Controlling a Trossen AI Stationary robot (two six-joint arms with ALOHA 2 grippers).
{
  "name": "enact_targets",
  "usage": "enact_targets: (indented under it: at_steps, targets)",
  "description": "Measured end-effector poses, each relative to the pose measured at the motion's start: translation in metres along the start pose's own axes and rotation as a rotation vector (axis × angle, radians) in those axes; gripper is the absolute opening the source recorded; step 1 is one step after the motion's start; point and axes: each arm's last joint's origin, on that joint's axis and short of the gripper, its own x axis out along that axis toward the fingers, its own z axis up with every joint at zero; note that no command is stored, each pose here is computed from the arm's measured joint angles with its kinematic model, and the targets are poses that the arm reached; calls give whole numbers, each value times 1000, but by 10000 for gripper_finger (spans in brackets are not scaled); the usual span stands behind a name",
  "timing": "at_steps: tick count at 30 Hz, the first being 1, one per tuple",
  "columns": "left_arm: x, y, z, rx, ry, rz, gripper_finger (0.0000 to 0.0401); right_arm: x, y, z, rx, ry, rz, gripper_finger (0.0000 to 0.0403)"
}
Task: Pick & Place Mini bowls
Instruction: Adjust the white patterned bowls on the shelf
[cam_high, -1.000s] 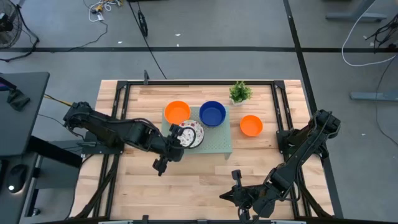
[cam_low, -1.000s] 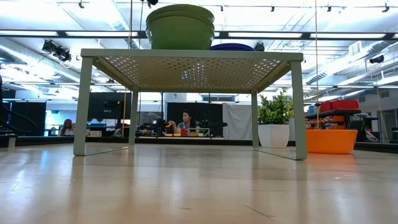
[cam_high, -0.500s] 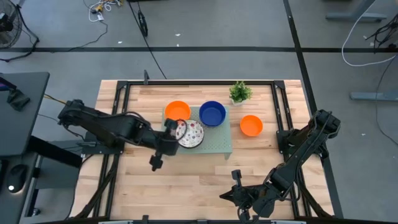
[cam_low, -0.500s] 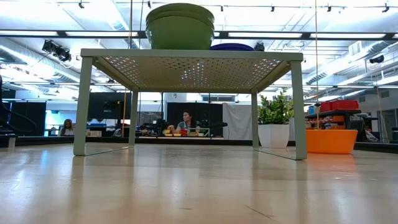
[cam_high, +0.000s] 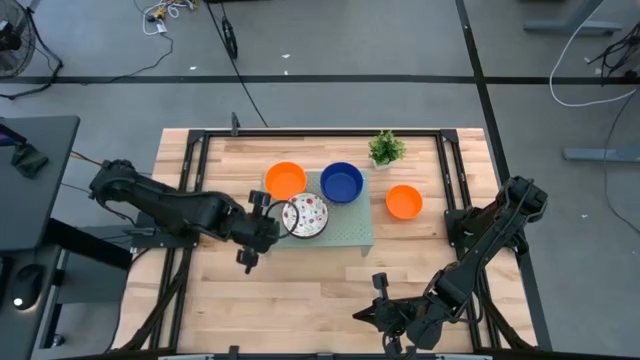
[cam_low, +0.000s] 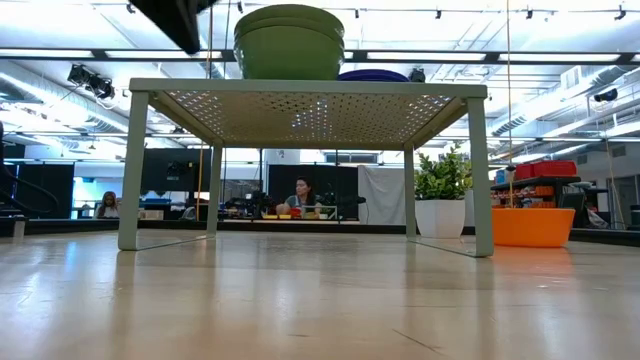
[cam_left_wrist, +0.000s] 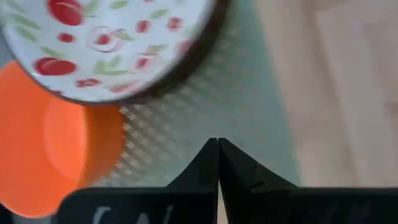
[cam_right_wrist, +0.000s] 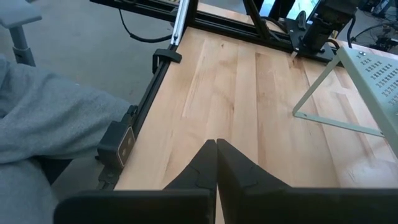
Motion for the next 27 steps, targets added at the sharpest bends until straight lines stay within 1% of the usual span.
enact_targets:
  at_steps: [3,5,11,18,23,27]
  targets:
    - [9,6,1,-7,-23,53,4,0,0,0,0,1,-1,6]
    - [14,11,3,-16,-45,66,7,0,0,0,0,1,-1,6]
    - [20,21,9,-32,-106,40,10,0,0,0,0,1,-1,6]
    - [19,22,16,-17,-182,38,4,0,0,0,-1,1,-1,6]
    - [19,22,17,-18,-188,37,13,0,0,0,-1,1,-1,6]
    - [19,22,17,-20,-186,37,13,0,0,0,-1,1,-1,6]
